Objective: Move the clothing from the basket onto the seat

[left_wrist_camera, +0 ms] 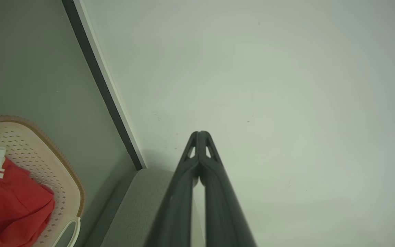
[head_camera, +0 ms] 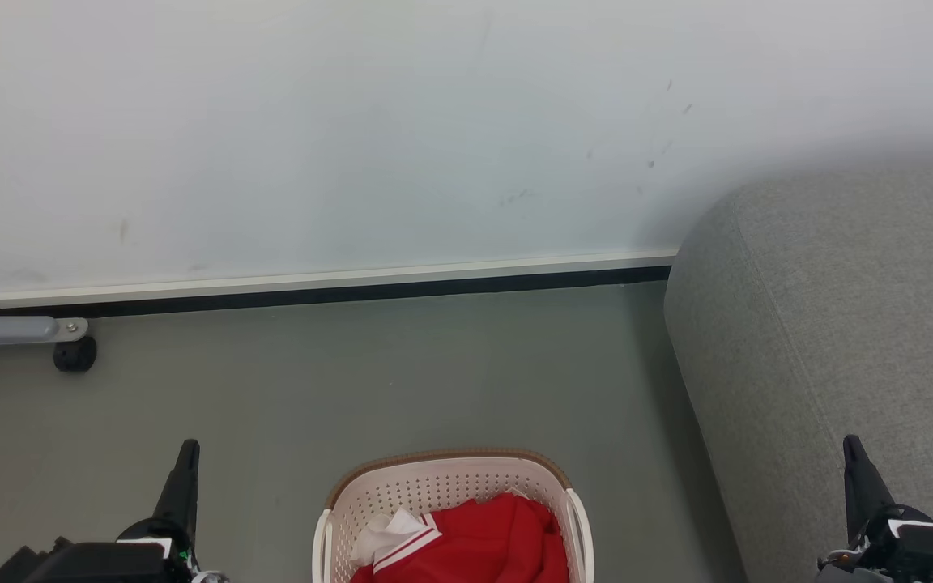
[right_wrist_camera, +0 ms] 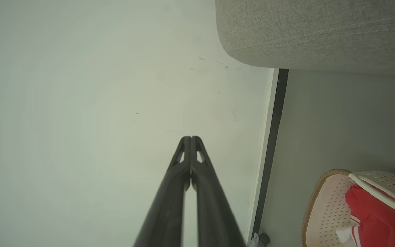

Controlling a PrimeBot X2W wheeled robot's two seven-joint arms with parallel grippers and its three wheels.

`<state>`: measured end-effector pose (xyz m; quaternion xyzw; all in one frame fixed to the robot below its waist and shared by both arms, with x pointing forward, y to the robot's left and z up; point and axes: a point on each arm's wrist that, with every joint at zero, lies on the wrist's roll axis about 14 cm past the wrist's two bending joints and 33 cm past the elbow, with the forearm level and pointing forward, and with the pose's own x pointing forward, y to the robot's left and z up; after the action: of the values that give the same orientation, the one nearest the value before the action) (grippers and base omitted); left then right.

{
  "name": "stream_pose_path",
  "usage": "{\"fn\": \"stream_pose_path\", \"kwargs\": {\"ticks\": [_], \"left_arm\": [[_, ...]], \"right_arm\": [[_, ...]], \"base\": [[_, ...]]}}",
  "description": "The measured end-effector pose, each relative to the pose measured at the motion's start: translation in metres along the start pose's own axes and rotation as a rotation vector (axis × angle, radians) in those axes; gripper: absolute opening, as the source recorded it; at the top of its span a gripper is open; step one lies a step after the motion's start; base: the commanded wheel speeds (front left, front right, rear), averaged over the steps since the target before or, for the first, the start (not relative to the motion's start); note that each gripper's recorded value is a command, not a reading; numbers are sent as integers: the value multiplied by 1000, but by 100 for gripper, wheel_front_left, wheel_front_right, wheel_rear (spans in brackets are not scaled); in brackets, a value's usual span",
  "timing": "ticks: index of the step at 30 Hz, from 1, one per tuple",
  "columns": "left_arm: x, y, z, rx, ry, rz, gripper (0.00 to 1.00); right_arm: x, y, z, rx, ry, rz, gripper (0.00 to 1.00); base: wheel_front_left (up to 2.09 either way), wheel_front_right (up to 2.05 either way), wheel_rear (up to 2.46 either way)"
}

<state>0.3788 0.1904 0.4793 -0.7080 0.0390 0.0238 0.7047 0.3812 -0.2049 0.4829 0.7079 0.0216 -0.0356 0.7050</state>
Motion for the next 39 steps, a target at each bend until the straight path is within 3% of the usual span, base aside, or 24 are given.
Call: {"fn": "stream_pose_path", "kwargs": {"ticks": [39], "left_arm": [[0, 0, 0, 0, 0, 0, 0]], "right_arm": [[0, 0, 0, 0, 0, 0, 0]], "base": [[0, 0, 0]]}}
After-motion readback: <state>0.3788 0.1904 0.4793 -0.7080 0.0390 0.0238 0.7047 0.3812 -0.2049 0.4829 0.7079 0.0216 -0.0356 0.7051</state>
